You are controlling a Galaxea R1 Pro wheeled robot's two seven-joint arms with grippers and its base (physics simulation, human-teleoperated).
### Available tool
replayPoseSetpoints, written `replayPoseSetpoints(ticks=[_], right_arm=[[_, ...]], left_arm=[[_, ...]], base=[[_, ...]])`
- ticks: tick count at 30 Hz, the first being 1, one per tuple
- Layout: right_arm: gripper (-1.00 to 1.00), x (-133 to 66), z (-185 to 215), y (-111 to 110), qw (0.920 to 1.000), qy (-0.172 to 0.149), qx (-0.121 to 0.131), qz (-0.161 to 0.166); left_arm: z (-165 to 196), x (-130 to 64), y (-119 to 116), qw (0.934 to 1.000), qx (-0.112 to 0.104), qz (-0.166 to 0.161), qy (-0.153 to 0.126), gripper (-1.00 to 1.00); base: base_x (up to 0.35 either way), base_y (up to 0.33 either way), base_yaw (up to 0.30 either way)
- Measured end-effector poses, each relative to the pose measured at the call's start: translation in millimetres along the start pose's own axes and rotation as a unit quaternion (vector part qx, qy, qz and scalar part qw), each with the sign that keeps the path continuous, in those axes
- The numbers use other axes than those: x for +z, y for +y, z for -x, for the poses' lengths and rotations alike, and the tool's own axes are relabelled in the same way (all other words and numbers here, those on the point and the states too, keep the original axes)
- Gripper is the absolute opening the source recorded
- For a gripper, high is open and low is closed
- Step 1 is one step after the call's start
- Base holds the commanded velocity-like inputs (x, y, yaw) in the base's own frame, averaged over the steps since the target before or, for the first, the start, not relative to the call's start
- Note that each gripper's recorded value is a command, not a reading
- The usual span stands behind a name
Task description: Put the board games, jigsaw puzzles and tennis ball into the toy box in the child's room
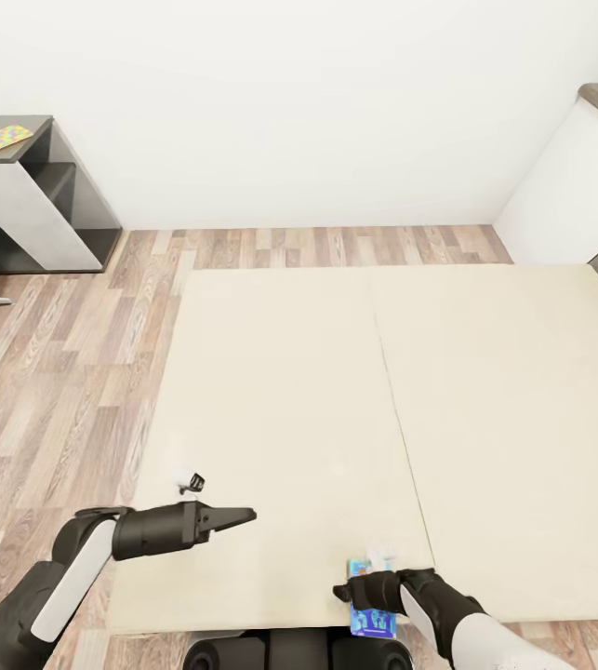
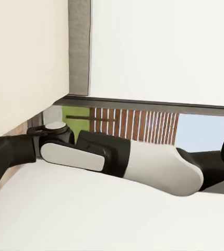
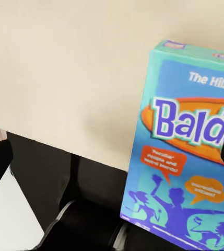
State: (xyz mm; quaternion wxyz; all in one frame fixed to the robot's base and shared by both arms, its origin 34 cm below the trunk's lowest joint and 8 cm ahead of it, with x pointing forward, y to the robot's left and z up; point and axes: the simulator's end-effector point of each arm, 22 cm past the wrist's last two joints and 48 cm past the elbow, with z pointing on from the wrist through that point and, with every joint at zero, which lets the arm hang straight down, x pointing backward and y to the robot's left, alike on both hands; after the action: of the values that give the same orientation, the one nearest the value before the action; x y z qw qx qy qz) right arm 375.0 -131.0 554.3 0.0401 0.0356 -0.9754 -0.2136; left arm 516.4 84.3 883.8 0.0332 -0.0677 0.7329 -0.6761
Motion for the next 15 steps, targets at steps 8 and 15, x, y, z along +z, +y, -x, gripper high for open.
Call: replayPoseSetpoints(ticks=[8, 15], right_arm=[[1.0, -0.2, 7.2, -0.9, 0.9999, -0.006, 0.015, -0.003], [1.0, -2.7, 10.5, -4.3, 0.9994, -0.014, 0.031, 0.003]], left_arm=[[-4.1, 4.0, 4.3, 1.0, 0.001, 0.006, 0.005, 1.0], [-4.3, 3.3, 5.3, 1.0, 0.001, 0.008, 0.005, 1.0]], base=[[0.0, 0.0, 0.0], [0.0, 0.0, 0.0]])
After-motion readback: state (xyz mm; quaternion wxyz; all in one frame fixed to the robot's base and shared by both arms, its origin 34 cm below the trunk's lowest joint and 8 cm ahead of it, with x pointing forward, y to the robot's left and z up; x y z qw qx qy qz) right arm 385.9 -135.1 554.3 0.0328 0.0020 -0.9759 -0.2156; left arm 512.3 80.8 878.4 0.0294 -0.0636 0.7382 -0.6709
